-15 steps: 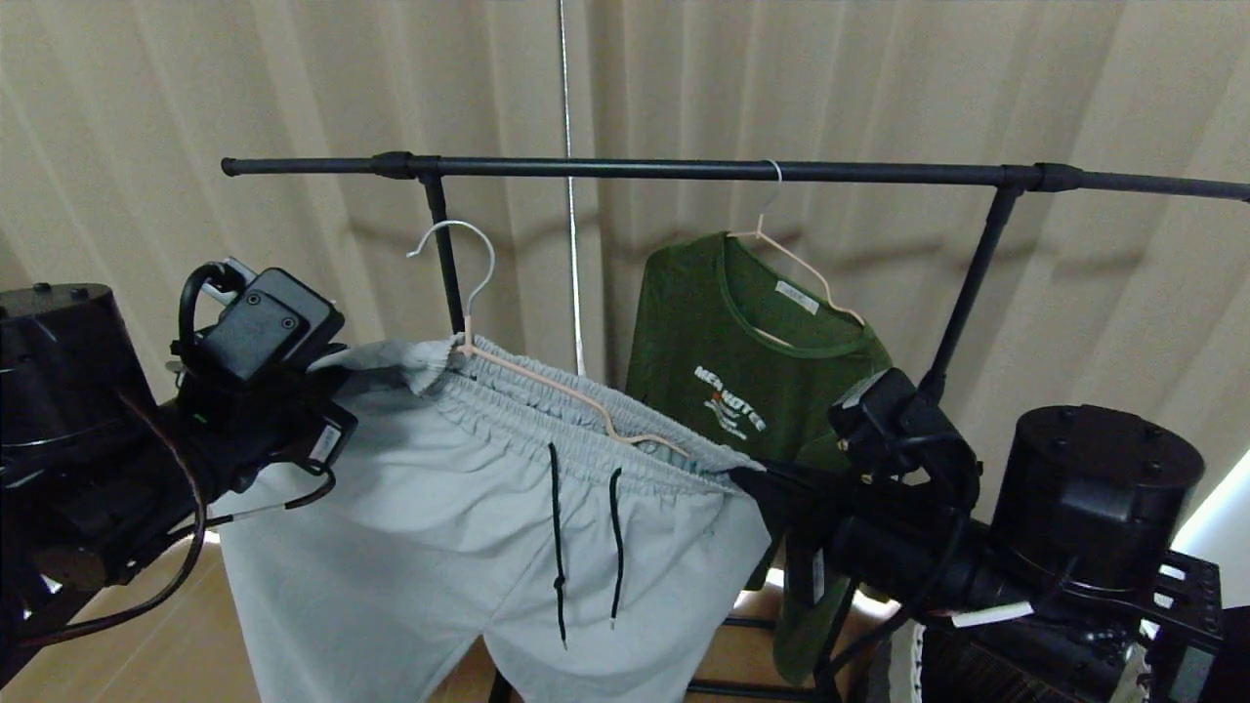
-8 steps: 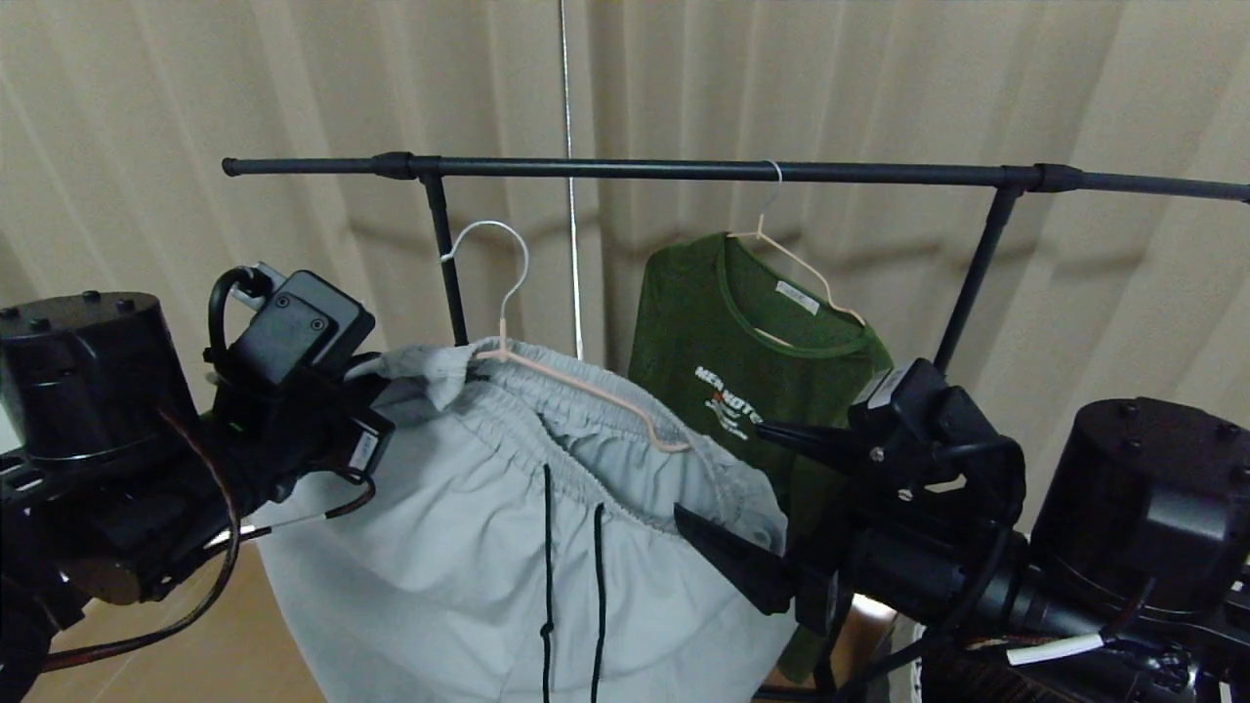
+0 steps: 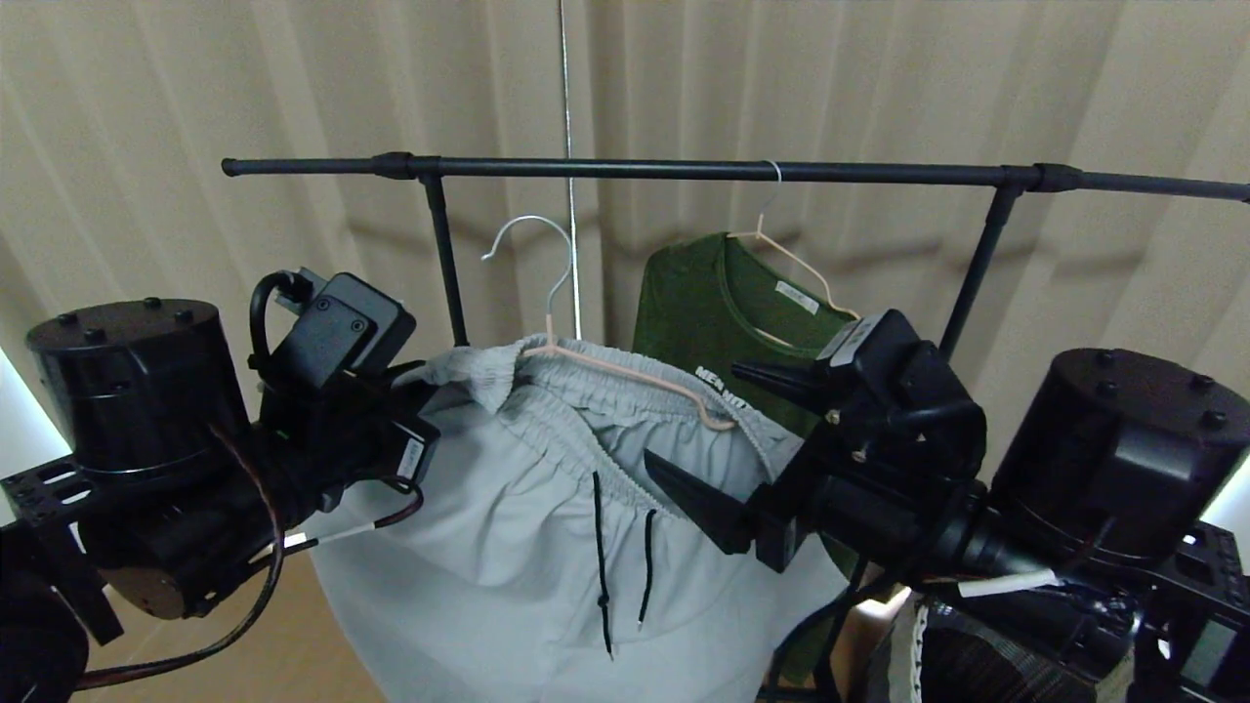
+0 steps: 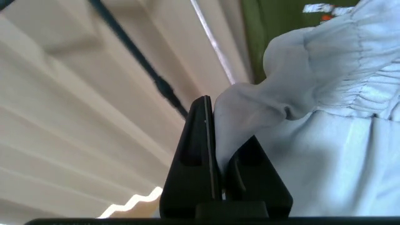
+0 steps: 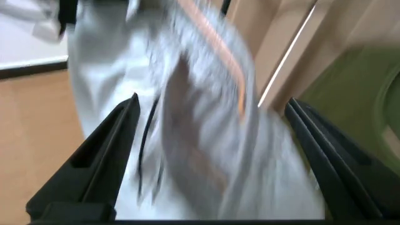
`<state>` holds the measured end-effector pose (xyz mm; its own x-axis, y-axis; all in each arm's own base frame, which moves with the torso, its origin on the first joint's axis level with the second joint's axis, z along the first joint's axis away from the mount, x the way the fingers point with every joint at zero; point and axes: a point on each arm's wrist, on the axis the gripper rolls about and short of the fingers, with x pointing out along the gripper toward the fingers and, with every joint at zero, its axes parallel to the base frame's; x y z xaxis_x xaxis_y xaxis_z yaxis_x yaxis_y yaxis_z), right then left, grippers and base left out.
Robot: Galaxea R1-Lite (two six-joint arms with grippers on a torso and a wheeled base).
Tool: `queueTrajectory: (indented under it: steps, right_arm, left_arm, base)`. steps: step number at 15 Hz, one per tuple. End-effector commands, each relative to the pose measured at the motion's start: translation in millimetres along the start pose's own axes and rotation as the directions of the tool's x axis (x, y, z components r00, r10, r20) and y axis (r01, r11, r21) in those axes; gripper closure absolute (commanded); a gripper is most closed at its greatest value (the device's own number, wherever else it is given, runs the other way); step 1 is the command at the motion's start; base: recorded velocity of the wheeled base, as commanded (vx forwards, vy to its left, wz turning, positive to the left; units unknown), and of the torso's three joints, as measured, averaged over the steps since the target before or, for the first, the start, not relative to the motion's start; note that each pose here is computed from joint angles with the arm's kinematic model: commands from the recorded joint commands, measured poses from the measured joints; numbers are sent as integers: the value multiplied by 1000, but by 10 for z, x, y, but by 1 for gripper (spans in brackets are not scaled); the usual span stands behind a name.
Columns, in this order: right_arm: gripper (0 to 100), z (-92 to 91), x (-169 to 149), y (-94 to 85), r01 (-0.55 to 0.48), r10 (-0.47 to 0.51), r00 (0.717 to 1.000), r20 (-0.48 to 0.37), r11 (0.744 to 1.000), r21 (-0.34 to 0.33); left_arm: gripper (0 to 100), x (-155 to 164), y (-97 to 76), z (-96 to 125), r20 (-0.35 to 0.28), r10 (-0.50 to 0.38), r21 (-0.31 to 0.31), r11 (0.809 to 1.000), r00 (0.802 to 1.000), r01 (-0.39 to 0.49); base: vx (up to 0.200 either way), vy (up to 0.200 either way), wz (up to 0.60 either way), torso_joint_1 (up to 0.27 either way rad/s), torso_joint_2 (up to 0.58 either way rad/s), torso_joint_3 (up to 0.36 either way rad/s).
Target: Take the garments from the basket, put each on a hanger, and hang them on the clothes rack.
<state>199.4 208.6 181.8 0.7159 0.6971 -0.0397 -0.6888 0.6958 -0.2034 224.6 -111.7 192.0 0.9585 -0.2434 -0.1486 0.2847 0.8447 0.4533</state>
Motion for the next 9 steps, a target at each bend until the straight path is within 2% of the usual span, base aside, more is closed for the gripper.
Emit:
queueTrajectory:
  steps: [1, 2, 4, 9]
  right_arm:
    - [0, -110, 248, -148, 53, -55, 998, -18, 996, -66]
    - [0, -114, 310, -214, 77, -78, 997, -10, 992, -104]
    - [0, -128, 374, -254, 91, -92, 996, -4, 989, -120]
    - [0, -194, 471, -292, 102, -104, 994, -13, 987, -124]
  left_arm:
    - [100, -11, -36, 6, 1, -8, 1, 1000, 1000, 8]
    - [100, -24, -33, 2, 0, -7, 1, 1000, 1000, 7]
    - [100, -31, -38, -12, -3, -10, 2, 1000, 1000, 10]
    - [100, -130, -192, 87, 106, -58, 4, 998, 993, 58]
  base:
    - [0, 0, 0, 0, 0, 0]
    - [0, 0, 0, 0, 0, 0]
    - [0, 0, 0, 0, 0, 0]
    - [0, 0, 0, 0, 0, 0]
